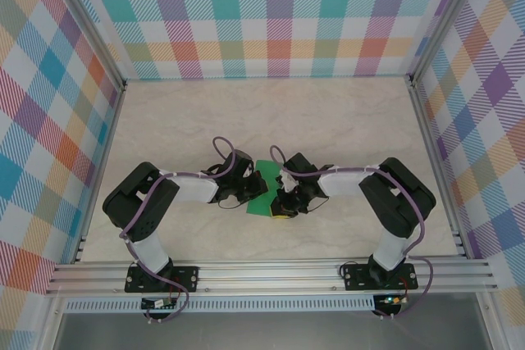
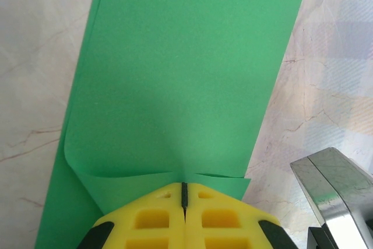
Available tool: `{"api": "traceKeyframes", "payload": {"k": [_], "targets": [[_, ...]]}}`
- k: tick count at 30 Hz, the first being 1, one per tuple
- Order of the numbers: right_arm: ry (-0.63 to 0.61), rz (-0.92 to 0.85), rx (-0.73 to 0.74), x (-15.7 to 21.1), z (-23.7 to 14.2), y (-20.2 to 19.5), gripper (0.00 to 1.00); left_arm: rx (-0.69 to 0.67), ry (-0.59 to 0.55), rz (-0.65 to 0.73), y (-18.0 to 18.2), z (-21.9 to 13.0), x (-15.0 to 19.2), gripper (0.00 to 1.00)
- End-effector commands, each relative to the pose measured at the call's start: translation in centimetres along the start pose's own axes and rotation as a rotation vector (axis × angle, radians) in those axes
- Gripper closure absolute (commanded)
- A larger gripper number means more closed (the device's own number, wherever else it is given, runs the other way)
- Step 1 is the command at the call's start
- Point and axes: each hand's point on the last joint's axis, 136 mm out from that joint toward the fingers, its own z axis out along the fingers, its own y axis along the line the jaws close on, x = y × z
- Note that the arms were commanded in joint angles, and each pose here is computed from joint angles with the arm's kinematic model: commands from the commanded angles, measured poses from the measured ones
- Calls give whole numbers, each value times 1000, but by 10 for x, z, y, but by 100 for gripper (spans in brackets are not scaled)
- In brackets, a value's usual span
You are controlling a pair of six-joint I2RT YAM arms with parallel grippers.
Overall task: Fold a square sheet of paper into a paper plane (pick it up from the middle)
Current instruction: Fold the triangle a second time at the center of the table.
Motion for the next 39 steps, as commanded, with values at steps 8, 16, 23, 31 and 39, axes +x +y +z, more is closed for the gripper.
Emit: {"api": "traceKeyframes", "payload": {"k": [8, 16, 23, 31, 39], "targets": [[-103, -17, -33, -14, -21, 26, 89, -130, 15, -31, 35, -2, 13, 100], [-85, 38, -11, -24, -1, 13, 90, -114, 15, -29, 30, -2, 11, 100], [-46, 98, 81, -11, 11, -20, 92, -68, 6, -9, 16, -6, 8, 100], [-43, 117, 104, -9, 12, -25, 93, 18, -15, 17, -6, -21, 5, 90], [-35, 117, 105, -8, 13, -26, 93, 55, -9, 28, -7, -20, 9, 86]]}}
